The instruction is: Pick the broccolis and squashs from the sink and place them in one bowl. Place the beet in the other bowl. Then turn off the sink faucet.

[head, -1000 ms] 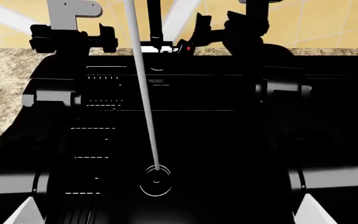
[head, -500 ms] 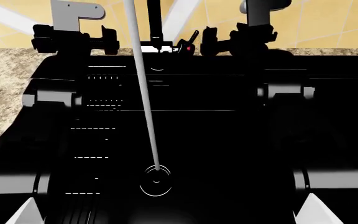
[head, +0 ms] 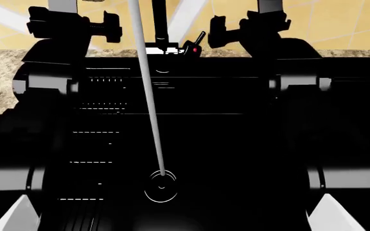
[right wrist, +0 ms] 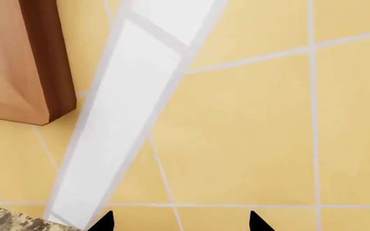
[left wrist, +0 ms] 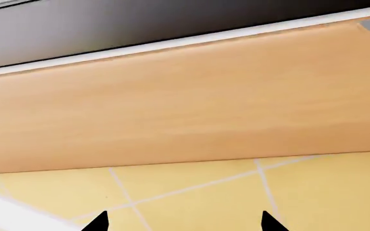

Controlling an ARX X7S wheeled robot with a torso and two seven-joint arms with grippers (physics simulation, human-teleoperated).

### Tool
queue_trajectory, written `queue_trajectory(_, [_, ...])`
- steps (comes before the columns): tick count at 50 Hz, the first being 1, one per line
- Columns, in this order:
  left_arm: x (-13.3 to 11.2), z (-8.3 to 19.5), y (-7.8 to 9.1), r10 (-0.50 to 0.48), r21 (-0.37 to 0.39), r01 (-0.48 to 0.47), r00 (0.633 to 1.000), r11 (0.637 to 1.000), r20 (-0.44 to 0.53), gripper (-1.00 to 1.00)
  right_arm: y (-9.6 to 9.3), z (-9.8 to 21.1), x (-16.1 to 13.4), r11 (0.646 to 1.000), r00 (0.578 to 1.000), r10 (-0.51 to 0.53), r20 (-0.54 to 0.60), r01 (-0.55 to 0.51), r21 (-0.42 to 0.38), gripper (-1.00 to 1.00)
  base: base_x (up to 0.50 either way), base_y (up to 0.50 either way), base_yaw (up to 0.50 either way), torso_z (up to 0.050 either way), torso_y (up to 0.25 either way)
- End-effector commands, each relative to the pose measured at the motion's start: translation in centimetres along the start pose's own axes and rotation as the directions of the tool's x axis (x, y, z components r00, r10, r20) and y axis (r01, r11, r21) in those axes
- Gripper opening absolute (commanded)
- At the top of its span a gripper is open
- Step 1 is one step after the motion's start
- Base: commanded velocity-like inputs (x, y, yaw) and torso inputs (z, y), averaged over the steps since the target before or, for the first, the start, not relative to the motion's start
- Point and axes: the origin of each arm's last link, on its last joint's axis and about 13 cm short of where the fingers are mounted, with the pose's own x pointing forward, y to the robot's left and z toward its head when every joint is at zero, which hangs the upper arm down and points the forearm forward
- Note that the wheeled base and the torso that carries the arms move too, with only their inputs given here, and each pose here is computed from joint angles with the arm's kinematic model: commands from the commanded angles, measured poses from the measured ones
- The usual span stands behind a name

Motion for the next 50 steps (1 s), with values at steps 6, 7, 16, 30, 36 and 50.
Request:
queue_trajectory(6, [0.1, 0.9, 0.3, -0.004, 0.005, 0.004, 1.0, 1.0, -0.003, 1.0, 0.0, 1.6, 0.1, 0.999, 1.0, -0.007, 0.025, 0.008, -0.036, 1.0, 0.0, 0.0, 0.0, 0.0, 0.0])
queue_trajectory(7, [0.1, 1.0, 0.3, 0.0, 0.01, 0.0, 1.0, 1.0, -0.004, 1.0, 0.0, 1.6, 0.1, 0.999, 1.0, -0.006, 0.025, 0.007, -0.037, 1.0, 0.0, 0.0, 0.0, 0.0, 0.0])
queue_trajectory(16, [0.1, 1.2, 0.5, 0.002, 0.02, -0.002, 1.0, 1.0, -0.003, 1.0, 0.0, 1.9, 0.1, 0.999, 1.0, -0.01, 0.029, 0.011, -0.039, 1.0, 0.0, 0.0, 0.0, -0.007, -0.222])
queue_trajectory(30, [0.1, 1.1, 0.6, 0.01, -0.014, -0.01, 1.0, 1.0, 0.009, 1.0, -0.3, 1.8, 0.0, 0.999, 0.999, -0.031, 0.032, 0.033, -0.039, 1.0, 0.0, 0.0, 0.0, -0.003, -0.098])
queue_trajectory(36, [0.1, 0.7, 0.9, 0.029, -0.005, -0.029, 1.0, 1.0, 0.006, 1.0, -0.4, 1.3, 0.0, 0.999, 0.999, -0.039, 0.035, 0.039, -0.017, 1.0, 0.0, 0.0, 0.0, 0.0, 0.0])
queue_trajectory(50, [0.1, 0.5, 1.4, 0.035, -0.021, -0.035, 0.999, 0.999, 0.006, 1.0, 0.0, 1.2, 0.1, 0.996, 0.999, -0.004, 0.035, 0.001, 0.092, 1.0, 0.0, 0.0, 0.0, 0.0, 0.0])
